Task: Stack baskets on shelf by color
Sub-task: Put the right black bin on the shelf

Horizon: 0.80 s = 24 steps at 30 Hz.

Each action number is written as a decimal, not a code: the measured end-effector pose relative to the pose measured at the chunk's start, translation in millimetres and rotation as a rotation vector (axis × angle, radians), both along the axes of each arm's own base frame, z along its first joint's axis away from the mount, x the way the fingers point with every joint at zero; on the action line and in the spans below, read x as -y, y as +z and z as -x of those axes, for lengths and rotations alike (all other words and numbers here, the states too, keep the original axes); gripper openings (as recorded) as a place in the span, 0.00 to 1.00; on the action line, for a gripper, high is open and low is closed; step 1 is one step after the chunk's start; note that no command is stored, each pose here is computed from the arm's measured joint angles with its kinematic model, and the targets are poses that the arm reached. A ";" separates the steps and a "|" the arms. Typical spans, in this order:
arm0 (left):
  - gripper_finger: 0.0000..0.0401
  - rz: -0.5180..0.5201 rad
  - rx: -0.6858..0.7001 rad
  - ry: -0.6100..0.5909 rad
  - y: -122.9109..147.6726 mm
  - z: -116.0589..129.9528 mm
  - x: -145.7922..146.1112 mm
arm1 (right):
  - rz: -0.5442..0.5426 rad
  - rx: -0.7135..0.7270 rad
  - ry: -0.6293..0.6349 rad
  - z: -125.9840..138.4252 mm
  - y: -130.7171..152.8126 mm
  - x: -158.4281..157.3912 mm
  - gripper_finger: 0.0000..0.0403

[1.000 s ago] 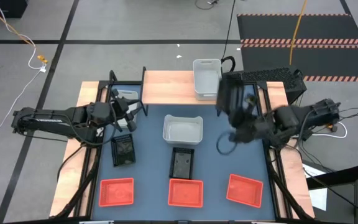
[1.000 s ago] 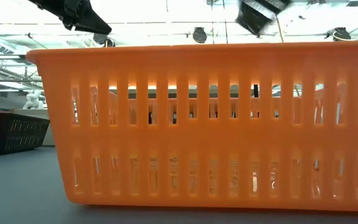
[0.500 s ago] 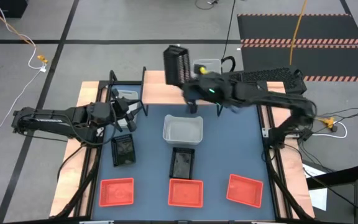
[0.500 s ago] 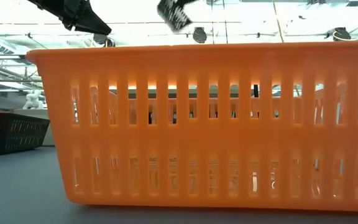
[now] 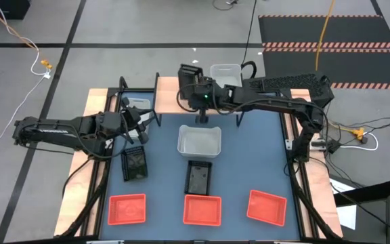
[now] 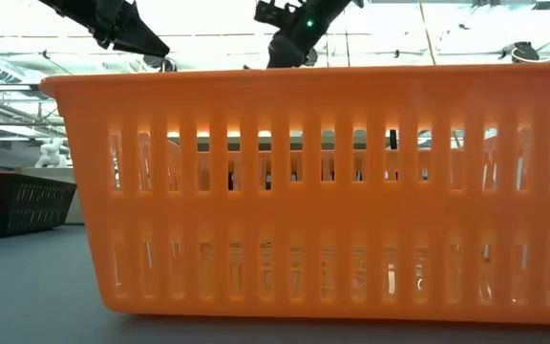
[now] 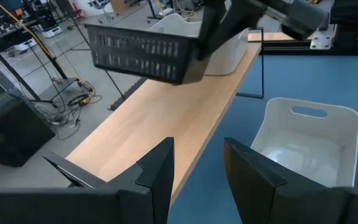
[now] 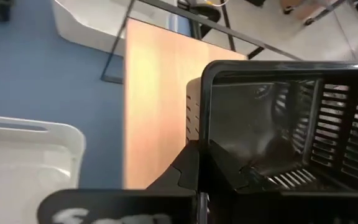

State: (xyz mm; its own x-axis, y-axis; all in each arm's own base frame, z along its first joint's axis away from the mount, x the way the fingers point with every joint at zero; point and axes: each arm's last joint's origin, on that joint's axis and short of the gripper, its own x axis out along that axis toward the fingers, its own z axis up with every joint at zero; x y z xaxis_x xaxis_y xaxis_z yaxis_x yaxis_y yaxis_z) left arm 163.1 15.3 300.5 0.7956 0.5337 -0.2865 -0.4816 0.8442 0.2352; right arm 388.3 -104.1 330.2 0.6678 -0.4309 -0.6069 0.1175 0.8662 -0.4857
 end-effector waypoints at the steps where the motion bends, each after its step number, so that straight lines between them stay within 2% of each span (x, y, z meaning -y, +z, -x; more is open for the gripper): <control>1: 0.35 0.003 0.003 0.001 0.1 0.0 0.0 | -0.007 0.001 -0.003 0.1 -0.2 -0.3 0.01; 16: 0.35 0.015 0.014 0.005 0.3 -0.1 0.0 | -0.088 -0.060 -0.064 6.6 -8.5 -1.2 0.02; 24: 0.35 0.015 0.014 0.005 0.3 -0.1 0.0 | -0.086 -0.082 -0.115 10.7 -10.5 6.1 0.12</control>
